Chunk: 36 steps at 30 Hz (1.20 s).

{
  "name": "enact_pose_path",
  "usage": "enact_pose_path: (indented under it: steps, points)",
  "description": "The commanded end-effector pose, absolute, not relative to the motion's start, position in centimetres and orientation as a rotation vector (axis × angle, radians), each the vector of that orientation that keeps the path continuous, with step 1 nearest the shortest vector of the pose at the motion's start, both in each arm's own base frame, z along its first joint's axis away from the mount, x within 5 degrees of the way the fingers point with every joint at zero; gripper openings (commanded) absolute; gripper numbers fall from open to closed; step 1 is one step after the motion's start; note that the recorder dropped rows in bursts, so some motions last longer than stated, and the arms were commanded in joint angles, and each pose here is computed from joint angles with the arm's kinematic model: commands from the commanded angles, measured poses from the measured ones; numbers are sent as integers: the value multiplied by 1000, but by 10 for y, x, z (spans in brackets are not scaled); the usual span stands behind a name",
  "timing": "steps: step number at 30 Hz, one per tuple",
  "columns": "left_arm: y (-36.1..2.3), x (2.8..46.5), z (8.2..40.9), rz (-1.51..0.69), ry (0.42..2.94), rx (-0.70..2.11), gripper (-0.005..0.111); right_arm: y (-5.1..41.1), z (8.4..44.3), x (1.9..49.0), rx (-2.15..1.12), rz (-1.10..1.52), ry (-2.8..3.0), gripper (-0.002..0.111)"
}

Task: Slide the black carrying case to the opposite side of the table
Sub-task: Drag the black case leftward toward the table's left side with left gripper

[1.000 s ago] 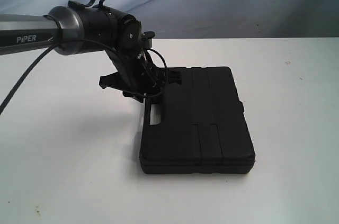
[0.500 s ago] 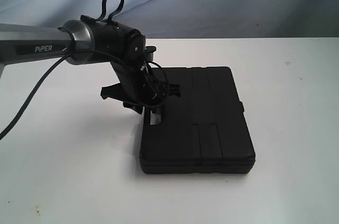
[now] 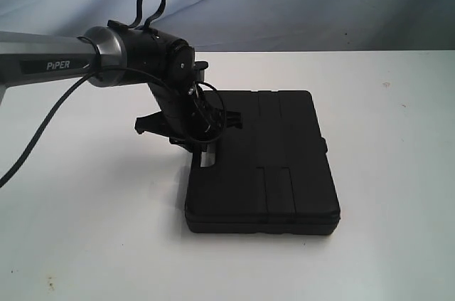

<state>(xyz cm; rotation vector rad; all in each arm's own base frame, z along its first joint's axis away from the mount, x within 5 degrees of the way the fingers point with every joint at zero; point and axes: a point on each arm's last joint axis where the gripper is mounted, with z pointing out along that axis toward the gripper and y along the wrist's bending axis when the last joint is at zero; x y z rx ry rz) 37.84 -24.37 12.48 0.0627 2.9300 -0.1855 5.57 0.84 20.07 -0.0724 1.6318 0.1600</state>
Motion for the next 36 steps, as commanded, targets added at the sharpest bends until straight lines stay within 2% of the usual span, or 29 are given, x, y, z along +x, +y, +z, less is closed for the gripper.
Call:
enact_pose_path:
  steps: [1,8,29,36]
  points:
    - [-248,377,125,-203,2935,78,0,8,201,56,-71,152,1621,0]
    - [-246,377,125,-195,2938,139,0,8,201,56,-71,152,1621,0]
    - [-199,396,122,-178,3007,165,0,8,201,56,-71,152,1621,0]
    - [-171,394,103,-195,3040,108,0,8,201,56,-71,152,1621,0]
